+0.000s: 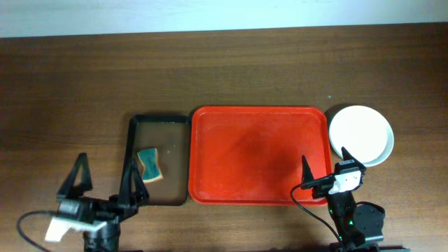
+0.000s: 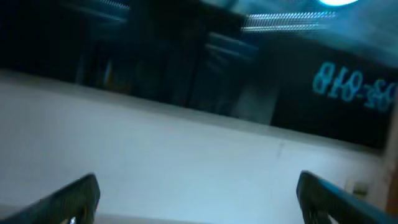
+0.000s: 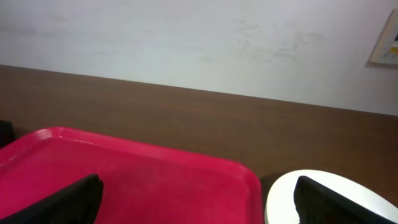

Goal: Clean dirty plates on tray and stack at the side

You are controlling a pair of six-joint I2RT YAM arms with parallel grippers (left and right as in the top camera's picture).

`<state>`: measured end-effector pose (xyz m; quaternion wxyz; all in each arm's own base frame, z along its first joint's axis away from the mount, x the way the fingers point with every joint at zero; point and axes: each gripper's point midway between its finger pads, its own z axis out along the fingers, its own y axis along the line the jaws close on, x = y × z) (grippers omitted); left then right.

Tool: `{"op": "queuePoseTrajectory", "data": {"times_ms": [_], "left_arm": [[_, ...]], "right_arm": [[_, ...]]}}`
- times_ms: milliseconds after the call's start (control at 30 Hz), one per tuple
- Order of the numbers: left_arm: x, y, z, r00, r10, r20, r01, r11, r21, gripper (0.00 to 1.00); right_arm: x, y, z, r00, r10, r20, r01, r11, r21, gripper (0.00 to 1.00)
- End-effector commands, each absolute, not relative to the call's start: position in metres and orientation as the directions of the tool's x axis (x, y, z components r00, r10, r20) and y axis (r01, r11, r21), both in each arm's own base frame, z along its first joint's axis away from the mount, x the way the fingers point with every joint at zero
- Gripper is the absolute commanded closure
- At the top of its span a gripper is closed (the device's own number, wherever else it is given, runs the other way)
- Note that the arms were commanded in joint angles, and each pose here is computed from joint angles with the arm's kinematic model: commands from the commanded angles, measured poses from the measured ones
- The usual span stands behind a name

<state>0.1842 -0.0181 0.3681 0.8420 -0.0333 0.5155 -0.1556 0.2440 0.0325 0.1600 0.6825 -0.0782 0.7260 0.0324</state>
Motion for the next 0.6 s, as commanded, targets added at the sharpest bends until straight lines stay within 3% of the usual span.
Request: {"op": "queuePoseTrajectory", "data": {"times_ms": [0, 100, 200, 267, 333, 367, 433, 567], "left_arm": [[0.185, -0.026, 0.363, 0.478, -0.310, -0.822, 0.284, 0.940, -0.189, 0.01], [0.203, -0.026, 0.323, 0.462, -0.310, -0.831, 0.280, 0.940, -0.194, 0.01], [0.220, -0.026, 0.283, 0.375, -0.306, -0.875, 0.257, 0.941, -0.220, 0.01], [0.236, -0.023, 0.243, 0.226, -0.299, -0.927, 0.194, 0.946, -0.258, 0.01], [0.246, -0.007, 0.172, -0.026, -0.293, -0.956, 0.023, 0.956, -0.294, 0.01], [0.246, -0.004, 0.156, -0.079, -0.235, -0.969, -0.011, 0.972, -0.234, 0.01], [0.246, -0.005, 0.156, -0.081, -0.105, -0.991, 0.007, 0.994, -0.106, 0.01], [0.246, -0.005, 0.156, -0.081, -0.085, -0.993, 0.008, 0.996, -0.086, 0.01]], "right_arm": [[0.244, 0.034, 0.158, -0.059, -0.076, -0.995, -0.166, 0.984, -0.065, 0.01], [0.244, 0.034, 0.158, -0.059, -0.075, -0.995, -0.166, 0.984, -0.065, 0.01], [0.244, 0.034, 0.158, -0.059, -0.076, -0.995, -0.167, 0.984, -0.065, 0.01], [0.244, 0.034, 0.158, -0.059, -0.076, -0.995, -0.167, 0.984, -0.065, 0.02], [0.244, 0.034, 0.158, -0.059, -0.076, -0.995, -0.167, 0.984, -0.065, 0.02], [0.244, 0.034, 0.158, -0.059, -0.076, -0.995, -0.166, 0.984, -0.065, 0.02], [0.244, 0.034, 0.158, -0.059, -0.076, -0.995, -0.167, 0.984, -0.065, 0.01], [0.244, 0.034, 0.158, -0.059, -0.076, -0.995, -0.166, 0.984, -0.065, 0.02]]}}
